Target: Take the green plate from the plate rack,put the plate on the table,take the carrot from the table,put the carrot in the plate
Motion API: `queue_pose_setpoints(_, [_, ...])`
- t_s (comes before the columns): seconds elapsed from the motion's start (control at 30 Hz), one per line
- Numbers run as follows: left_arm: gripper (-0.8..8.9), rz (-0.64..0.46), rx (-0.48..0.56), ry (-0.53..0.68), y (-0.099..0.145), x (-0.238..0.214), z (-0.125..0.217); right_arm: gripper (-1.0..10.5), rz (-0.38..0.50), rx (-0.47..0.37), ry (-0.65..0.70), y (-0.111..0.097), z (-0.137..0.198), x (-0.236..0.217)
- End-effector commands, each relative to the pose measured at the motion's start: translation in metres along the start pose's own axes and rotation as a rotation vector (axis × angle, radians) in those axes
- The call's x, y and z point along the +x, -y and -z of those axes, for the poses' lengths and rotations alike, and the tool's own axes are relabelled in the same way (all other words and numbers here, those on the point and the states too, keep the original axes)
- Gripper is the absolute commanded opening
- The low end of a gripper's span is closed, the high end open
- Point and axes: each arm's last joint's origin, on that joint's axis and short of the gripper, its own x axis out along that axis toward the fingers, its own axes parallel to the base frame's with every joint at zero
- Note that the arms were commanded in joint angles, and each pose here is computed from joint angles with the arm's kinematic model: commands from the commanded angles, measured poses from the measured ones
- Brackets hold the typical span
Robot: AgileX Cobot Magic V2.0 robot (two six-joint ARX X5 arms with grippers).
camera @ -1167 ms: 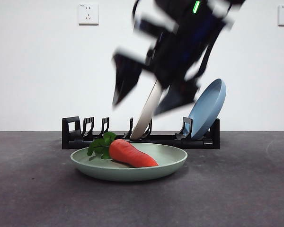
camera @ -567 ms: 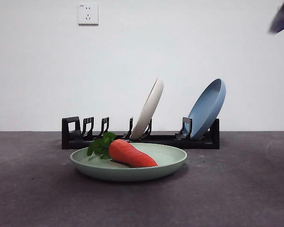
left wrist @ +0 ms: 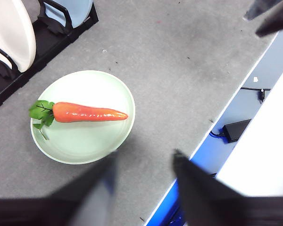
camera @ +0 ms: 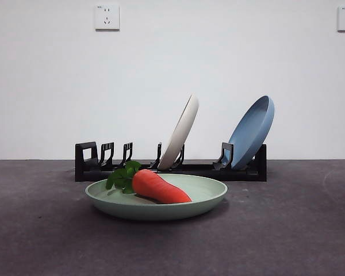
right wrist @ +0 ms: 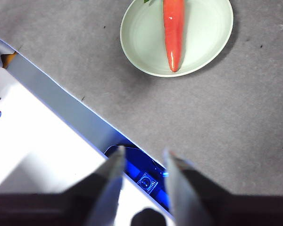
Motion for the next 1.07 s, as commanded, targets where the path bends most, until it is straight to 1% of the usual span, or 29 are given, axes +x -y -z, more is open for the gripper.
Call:
queue_pose_setpoints(0.03, [-0.03, -0.005, -0.005, 0.001, 0.0, 0.0, 0.0, 0.0, -0.002, 0.016, -0.001, 0.0, 0.001, 0.001])
queue_pose_setpoints(0.63, [-0.03, 0.001, -0.007, 0.006, 0.0, 0.0, 0.0, 0.0, 0.0, 0.013, 0.006, 0.0, 0.002, -0.001])
queue_pose_setpoints(0.67, [-0.03, -0.009, -0.003, 0.014, 0.0, 0.0, -0.001, 0.0, 0.0, 0.013, 0.006, 0.0, 0.002, -0.001])
queue_pose_setpoints(0.73, [-0.03, -0.07, 0.027, 0.046, -0.009, -0.005, -0.002, 0.0, 0.0, 0.013, 0.006, 0.0, 0.002, -0.001])
queue_pose_setpoints(0.8, [-0.03, -0.121, 0.065, 0.104, -0.019, -0.007, -0.007, 0.0, 0.0, 0.013, 0.006, 0.0, 0.002, -0.001])
queue_pose_setpoints(0.87, [-0.03, -0.175, 0.095, 0.213, -0.034, -0.013, -0.016, 0.0, 0.001, 0.013, 0.006, 0.0, 0.002, -0.001])
queue_pose_setpoints(0.9, [-0.03, -0.204, 0.095, 0.292, -0.044, -0.018, -0.021, 0.0, 0.0, 0.013, 0.006, 0.0, 0.002, -0.001])
queue_pose_setpoints(0.97, [-0.03, -0.24, 0.065, 0.426, -0.062, -0.031, -0.026, 0.0, 0.0, 0.013, 0.01, 0.0, 0.002, -0.002])
queue_pose_setpoints(1.07, [-0.03, -0.291, 0.017, 0.608, -0.088, -0.054, -0.023, 0.0, 0.0, 0.012, 0.012, 0.0, 0.002, -0.002])
